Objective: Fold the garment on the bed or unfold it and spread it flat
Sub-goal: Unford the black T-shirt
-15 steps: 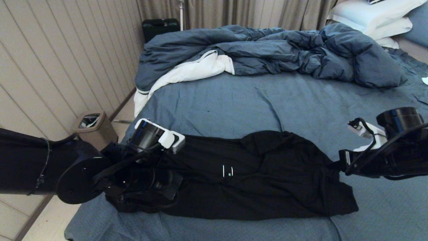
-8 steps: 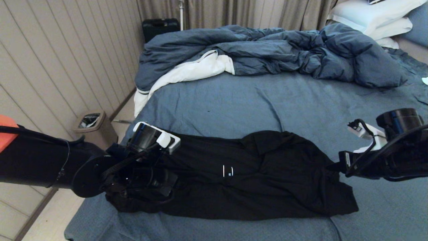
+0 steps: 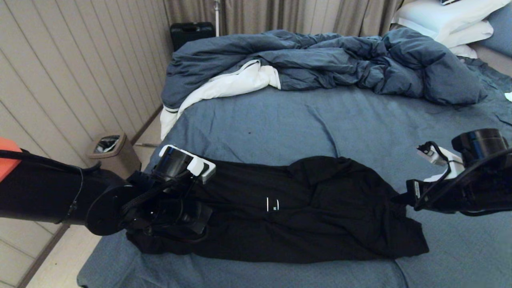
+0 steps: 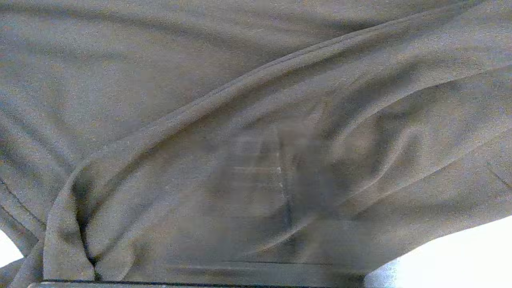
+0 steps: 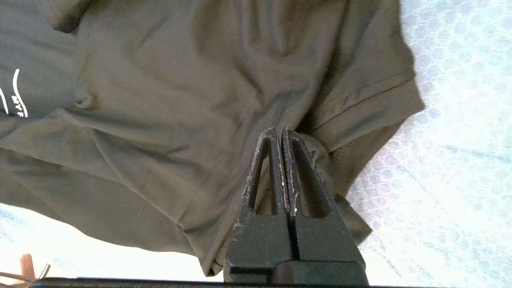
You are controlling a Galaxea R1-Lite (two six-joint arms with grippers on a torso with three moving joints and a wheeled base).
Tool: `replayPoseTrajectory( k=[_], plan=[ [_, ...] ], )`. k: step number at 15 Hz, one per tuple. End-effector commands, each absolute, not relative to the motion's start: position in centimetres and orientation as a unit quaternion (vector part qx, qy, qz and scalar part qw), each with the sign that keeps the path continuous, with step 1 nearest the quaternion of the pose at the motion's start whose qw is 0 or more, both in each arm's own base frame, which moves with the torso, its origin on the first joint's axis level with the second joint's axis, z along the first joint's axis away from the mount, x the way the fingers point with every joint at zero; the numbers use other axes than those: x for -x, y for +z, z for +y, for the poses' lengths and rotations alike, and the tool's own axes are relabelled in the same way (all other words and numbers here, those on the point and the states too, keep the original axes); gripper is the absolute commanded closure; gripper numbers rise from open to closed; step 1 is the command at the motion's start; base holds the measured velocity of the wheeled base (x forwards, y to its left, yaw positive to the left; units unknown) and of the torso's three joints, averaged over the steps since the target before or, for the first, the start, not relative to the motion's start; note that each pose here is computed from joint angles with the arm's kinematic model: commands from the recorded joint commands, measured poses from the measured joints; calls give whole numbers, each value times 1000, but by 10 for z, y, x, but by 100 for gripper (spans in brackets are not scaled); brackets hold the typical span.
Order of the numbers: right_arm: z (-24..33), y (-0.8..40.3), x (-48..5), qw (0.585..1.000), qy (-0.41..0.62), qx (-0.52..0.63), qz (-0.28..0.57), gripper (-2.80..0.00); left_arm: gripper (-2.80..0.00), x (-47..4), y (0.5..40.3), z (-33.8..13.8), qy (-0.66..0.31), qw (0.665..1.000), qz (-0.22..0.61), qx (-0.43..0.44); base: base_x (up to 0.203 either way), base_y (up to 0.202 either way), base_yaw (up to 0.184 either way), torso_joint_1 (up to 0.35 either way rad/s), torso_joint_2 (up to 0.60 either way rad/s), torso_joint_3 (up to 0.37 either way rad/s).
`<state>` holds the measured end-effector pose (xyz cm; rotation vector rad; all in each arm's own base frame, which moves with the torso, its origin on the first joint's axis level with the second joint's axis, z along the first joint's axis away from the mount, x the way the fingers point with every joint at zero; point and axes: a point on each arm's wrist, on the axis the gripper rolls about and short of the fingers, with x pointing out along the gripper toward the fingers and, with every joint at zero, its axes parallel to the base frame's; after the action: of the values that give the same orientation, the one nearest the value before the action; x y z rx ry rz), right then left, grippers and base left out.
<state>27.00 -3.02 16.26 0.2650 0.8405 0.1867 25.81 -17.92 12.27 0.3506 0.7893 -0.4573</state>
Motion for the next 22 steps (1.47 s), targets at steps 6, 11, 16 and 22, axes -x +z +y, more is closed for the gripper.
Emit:
replayPoseTrajectory(
  k=[6, 11, 16, 22],
  plan=[
    [-31, 163, -270, 900, 90, -129, 406, 0, 0, -254, 129, -176, -220, 887, 372, -165, 0, 0, 0, 0, 0, 0],
    [-30, 165, -268, 902, 91, -128, 403, 0, -280, -246, 132, -169, -205, 891, 363, -180, 0, 0, 0, 0, 0, 0],
    [-30, 167, -266, 903, 92, -127, 399, 0, -280, -258, 120, -172, -207, 900, 332, -195, 0, 0, 0, 0, 0, 0],
    [-30, 167, -265, 903, 92, -127, 400, 0, -280, -258, 107, -163, -190, 896, 335, -220, 0, 0, 0, 0, 0, 0]
  ],
)
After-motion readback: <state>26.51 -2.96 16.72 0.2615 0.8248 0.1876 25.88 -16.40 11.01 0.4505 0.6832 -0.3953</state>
